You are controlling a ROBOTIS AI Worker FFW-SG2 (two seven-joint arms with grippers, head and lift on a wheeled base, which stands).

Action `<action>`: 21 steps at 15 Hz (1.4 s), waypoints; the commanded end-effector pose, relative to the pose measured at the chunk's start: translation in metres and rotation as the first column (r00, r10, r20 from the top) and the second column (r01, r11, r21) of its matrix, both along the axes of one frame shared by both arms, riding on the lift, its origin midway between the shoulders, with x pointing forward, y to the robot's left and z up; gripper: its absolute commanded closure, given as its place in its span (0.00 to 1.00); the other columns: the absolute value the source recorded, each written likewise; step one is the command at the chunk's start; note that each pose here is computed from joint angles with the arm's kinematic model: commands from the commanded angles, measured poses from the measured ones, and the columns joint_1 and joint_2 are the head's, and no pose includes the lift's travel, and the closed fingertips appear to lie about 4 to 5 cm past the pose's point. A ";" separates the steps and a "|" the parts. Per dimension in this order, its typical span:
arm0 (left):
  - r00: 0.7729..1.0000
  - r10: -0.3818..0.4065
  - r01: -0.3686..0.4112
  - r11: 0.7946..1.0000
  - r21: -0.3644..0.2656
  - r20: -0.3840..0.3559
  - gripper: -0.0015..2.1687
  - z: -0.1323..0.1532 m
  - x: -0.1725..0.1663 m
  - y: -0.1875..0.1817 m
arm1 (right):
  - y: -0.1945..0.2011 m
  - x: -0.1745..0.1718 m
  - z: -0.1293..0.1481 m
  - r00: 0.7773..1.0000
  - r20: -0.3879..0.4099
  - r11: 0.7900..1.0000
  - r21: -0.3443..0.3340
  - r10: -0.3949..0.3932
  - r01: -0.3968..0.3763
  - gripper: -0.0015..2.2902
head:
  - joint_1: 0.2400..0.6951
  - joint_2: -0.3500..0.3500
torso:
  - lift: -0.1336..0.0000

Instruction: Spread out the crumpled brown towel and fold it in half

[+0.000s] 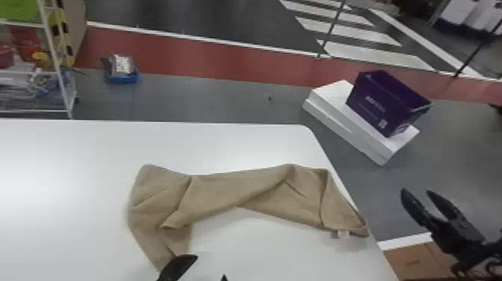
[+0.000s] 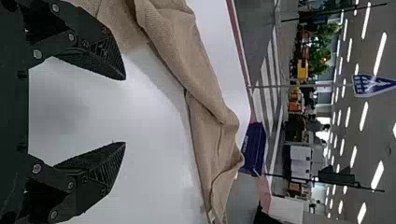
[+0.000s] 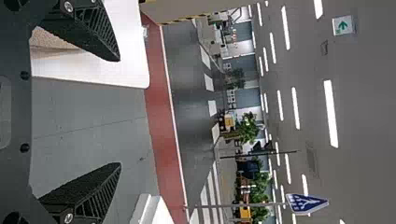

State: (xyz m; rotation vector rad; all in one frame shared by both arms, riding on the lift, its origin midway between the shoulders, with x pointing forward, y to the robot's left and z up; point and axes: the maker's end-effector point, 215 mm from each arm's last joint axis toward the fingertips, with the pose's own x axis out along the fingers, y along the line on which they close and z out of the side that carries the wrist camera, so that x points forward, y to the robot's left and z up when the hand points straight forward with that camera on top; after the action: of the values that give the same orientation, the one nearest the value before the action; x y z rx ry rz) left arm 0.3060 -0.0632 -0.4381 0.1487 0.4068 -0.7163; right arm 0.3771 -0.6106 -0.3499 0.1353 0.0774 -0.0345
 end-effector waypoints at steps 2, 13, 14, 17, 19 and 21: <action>1.000 0.022 -0.022 0.999 0.045 -0.017 0.21 -0.012 0.016 0.008 | -0.005 -0.005 0.001 1.000 0.012 1.000 -0.007 -0.007 0.007 0.04 | 1.00 0.00 | 0.07; 0.994 0.092 -0.087 0.991 0.103 -0.051 0.21 -0.021 0.019 0.060 | -0.001 -0.003 0.002 1.000 0.024 1.000 0.001 0.007 -0.007 0.04 | 1.00 0.00 | 0.07; 0.995 0.086 -0.079 0.991 0.103 -0.058 0.21 -0.022 0.018 0.058 | 0.000 -0.002 0.002 1.000 0.024 1.000 -0.001 0.009 -0.009 0.04 | 1.00 0.00 | 0.07; 0.994 0.074 -0.066 0.992 0.104 -0.076 0.24 -0.025 0.014 0.054 | -0.001 -0.003 0.004 1.000 0.030 1.000 -0.003 0.008 -0.008 0.04 | 1.00 0.00 | 0.07; 0.994 0.071 -0.063 0.993 0.102 -0.079 0.24 -0.026 0.012 0.052 | -0.002 -0.004 0.004 1.000 0.029 1.000 -0.003 0.006 -0.006 0.04 | 1.00 0.00 | 0.07; 0.994 0.066 -0.057 0.993 0.103 -0.082 0.24 -0.027 0.011 0.049 | -0.002 -0.004 0.005 0.999 0.035 1.000 -0.001 0.007 -0.007 0.04 | 1.00 0.00 | 0.07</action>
State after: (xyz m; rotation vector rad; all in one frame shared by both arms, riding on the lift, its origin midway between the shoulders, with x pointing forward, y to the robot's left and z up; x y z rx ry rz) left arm 0.3178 -0.0123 -0.4646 0.1990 0.5253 -0.6398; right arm 0.3729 -0.6126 -0.3457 0.1332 0.0460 -0.0259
